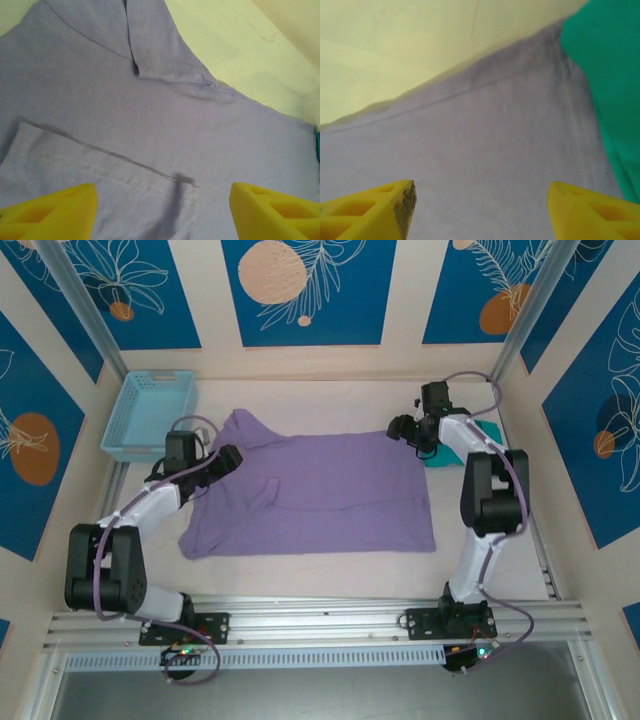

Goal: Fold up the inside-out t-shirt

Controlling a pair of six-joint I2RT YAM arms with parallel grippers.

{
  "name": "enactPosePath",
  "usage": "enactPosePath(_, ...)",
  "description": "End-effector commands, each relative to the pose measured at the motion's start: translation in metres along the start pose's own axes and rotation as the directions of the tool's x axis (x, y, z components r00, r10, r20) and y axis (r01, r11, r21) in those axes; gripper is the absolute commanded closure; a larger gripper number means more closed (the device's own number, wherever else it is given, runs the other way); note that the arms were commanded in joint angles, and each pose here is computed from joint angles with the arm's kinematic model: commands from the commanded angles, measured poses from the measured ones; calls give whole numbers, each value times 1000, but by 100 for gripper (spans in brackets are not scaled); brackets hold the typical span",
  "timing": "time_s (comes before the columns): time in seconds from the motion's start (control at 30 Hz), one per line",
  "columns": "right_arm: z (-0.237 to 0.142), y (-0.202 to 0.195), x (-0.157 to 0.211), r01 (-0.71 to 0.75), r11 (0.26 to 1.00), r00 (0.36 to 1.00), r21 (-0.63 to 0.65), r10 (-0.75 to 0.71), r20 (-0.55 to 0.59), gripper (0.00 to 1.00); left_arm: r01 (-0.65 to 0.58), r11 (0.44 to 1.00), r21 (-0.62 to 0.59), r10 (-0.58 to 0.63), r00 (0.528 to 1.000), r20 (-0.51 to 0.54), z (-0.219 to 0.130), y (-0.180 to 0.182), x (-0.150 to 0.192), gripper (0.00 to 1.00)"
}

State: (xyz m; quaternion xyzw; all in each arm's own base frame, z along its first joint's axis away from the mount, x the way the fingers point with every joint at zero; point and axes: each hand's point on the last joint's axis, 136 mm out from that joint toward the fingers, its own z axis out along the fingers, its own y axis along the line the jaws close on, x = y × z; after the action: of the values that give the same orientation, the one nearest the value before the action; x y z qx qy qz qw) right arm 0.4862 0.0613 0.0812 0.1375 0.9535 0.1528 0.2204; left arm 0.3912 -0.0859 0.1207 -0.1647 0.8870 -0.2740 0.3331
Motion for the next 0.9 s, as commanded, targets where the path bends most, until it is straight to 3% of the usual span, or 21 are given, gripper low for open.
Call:
enactPosePath(0.0, 17, -13, 1, 50, 996, 995, 71, -43, -93, 30, -14, 999, 51, 14, 1000, 9, 5, -14, -9, 30)
enactPosePath(0.17, 32, -31, -16, 47, 989, 994, 140, -33, -106, 30, -16, 999, 40, 17, 1000, -11, 11, -10, -6, 30)
enactPosePath(0.47, 40, -54, -31, 13, 988, 993, 154, 5, -117, 29, -16, 999, 33, 18, 999, -35, 19, -4, -1, 30)
enactPosePath(0.87, 48, -42, -38, 78, 990, 990, 116, -63, -130, 28, -22, 999, 25, 24, 998, -58, 25, 0, 3, 30)
